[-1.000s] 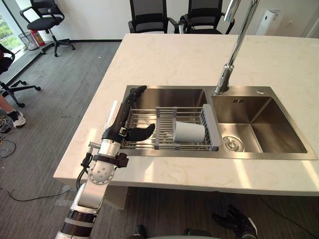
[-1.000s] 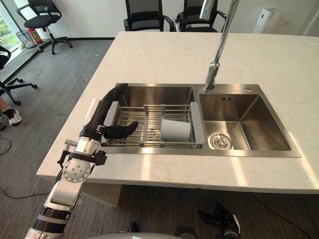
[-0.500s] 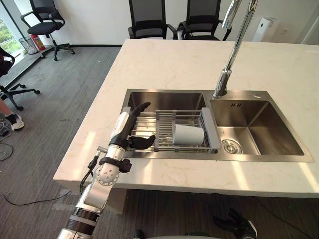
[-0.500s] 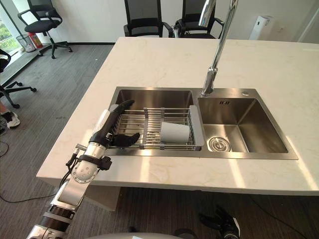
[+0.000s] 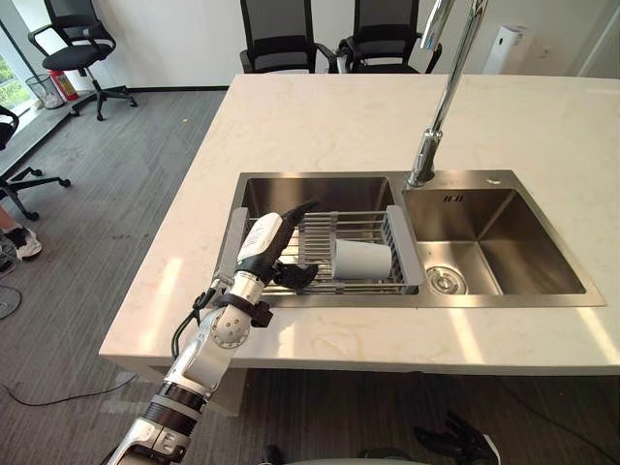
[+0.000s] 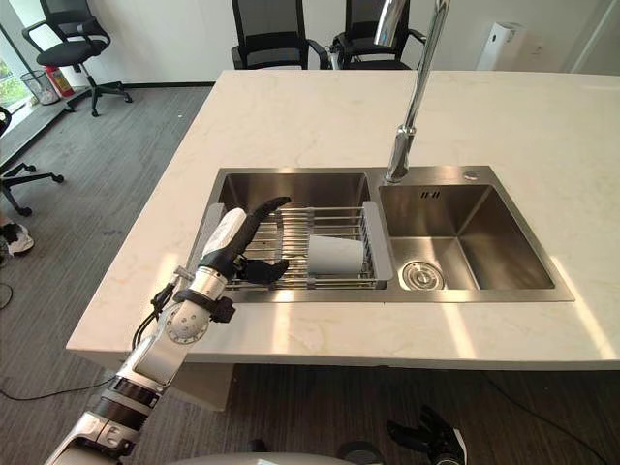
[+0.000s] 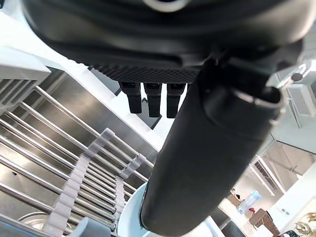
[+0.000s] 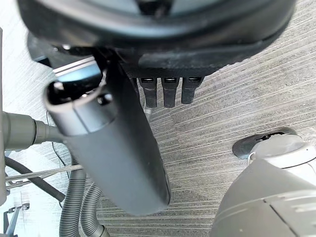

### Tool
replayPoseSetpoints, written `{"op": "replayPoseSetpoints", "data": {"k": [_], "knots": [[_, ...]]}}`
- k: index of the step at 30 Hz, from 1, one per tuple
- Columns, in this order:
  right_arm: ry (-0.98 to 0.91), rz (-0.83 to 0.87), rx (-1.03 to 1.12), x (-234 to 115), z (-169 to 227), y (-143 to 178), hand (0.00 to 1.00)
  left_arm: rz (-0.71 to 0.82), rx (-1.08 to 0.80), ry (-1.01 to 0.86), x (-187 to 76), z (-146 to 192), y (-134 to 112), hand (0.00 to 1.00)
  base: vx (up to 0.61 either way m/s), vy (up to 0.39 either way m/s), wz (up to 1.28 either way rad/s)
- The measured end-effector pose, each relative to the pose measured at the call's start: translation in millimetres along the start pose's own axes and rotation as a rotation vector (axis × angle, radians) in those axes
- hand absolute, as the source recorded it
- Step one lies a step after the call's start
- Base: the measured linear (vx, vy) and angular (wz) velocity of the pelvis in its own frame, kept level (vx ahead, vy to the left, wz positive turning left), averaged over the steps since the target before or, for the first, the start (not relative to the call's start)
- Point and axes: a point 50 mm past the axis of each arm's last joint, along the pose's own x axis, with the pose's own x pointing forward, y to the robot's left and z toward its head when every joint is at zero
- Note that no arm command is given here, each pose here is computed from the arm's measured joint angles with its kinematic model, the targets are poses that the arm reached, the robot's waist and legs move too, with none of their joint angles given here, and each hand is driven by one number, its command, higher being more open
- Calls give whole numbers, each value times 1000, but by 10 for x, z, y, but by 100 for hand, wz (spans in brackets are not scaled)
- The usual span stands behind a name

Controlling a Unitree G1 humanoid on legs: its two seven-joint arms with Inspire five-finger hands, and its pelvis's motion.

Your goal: Walk over to the sink, pick up the cup, carry it to the dishwasher, place the cup inside the dishwasher, then close the dishwasher door

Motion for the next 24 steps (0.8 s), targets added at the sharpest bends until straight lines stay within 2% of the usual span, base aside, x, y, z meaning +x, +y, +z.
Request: {"op": "replayPoseSetpoints", "data": {"k": [8, 24], "knots": [[15, 0, -1, 2, -27, 5, 90, -91, 46, -59, 42, 116, -148, 90, -2, -1, -1], [19, 1, -6, 4, -34, 17, 90, -144, 83, -126, 124, 252, -216, 90, -1, 0, 0]]}}
